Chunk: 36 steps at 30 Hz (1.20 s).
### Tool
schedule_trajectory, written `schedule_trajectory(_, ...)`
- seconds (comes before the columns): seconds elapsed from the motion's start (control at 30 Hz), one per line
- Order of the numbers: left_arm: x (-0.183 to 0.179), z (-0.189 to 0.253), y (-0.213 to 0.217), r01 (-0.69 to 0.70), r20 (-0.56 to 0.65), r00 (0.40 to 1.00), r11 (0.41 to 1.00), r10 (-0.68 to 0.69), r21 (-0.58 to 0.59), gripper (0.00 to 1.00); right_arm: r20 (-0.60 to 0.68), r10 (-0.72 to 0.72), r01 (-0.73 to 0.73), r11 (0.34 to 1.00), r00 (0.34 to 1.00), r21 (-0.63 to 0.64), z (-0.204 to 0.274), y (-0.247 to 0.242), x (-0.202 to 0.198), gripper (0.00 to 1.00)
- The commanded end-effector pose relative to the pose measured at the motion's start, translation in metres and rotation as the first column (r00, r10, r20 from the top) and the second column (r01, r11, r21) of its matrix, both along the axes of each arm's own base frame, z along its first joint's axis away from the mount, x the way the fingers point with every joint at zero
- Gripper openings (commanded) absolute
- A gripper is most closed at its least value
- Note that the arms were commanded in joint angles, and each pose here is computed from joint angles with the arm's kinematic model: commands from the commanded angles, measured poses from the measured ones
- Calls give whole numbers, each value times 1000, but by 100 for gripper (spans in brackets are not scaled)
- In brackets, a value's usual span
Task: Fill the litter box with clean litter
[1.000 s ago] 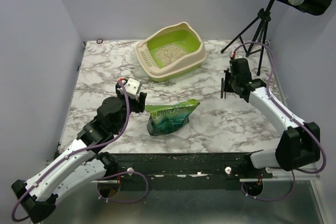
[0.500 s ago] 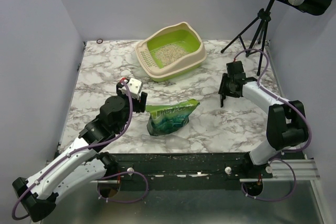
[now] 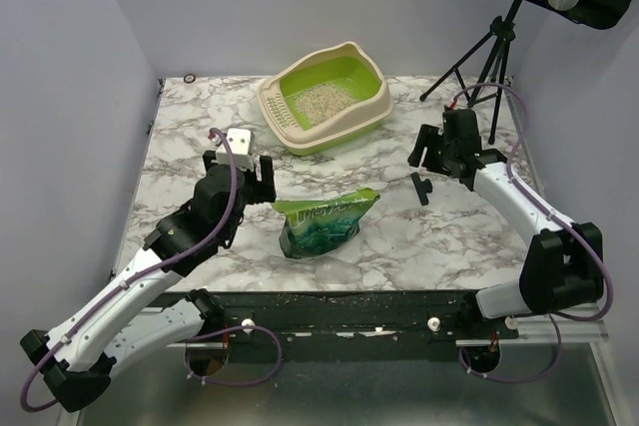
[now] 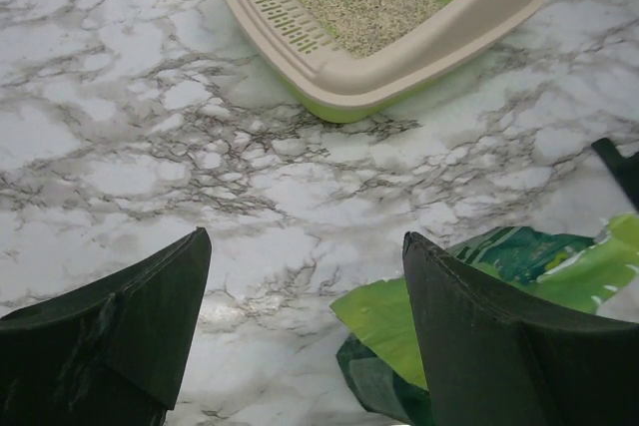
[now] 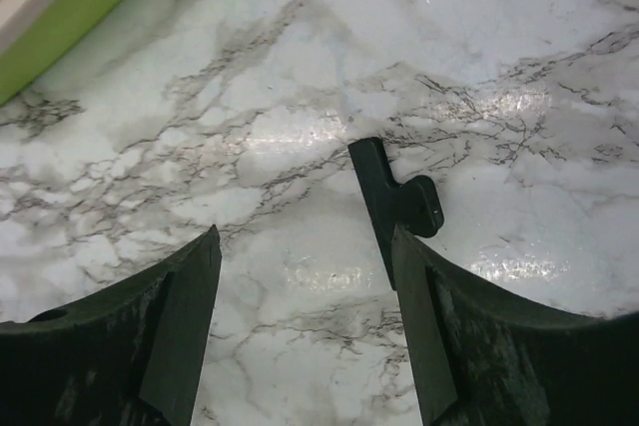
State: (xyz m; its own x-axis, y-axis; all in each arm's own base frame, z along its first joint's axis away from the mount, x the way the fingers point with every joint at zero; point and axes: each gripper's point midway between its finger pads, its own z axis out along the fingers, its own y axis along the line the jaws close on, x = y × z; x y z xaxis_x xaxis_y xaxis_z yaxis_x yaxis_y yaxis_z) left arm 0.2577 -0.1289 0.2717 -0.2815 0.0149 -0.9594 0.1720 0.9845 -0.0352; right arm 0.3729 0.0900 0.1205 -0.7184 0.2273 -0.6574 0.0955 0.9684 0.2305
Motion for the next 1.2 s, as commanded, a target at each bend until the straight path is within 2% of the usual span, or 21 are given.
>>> schedule_trajectory(0.0,-27,-7,-3,-27,-160,987,982,-4,-188,96,113,81,-87,995,990,44,35,25,-2,77)
schedule_trajectory(0.03,-35,-7,-14,26,-186,980,972,-72,-234,99,122,99,-105,993,988,45,38,32,-3,78)
schedule_trajectory(0.13,-47,-1,-28,52,-211,968,927,-139,-372,99,129,159,-169,983,979,70,42,53,-9,78)
schedule_trajectory(0.33,-56,-1,-18,-68,-267,959,842,-92,-535,99,134,206,-218,972,969,85,38,71,-19,78)
schedule_trajectory(0.5,-63,-26,-30,-197,-434,889,735,-146,-649,99,144,212,-226,969,967,94,37,71,-26,78)
schedule_trajectory(0.7,-64,-45,-48,-271,-474,839,552,-266,-788,99,168,236,-255,962,957,102,42,75,-34,78)
schedule_trajectory(0.93,-55,-57,-56,-315,-500,807,488,-313,-814,99,188,247,-270,957,951,105,46,76,-39,78)
schedule_trajectory(1.17,-37,-71,-53,-344,-518,808,487,-282,-803,99,187,268,-292,950,945,114,43,80,-41,78)
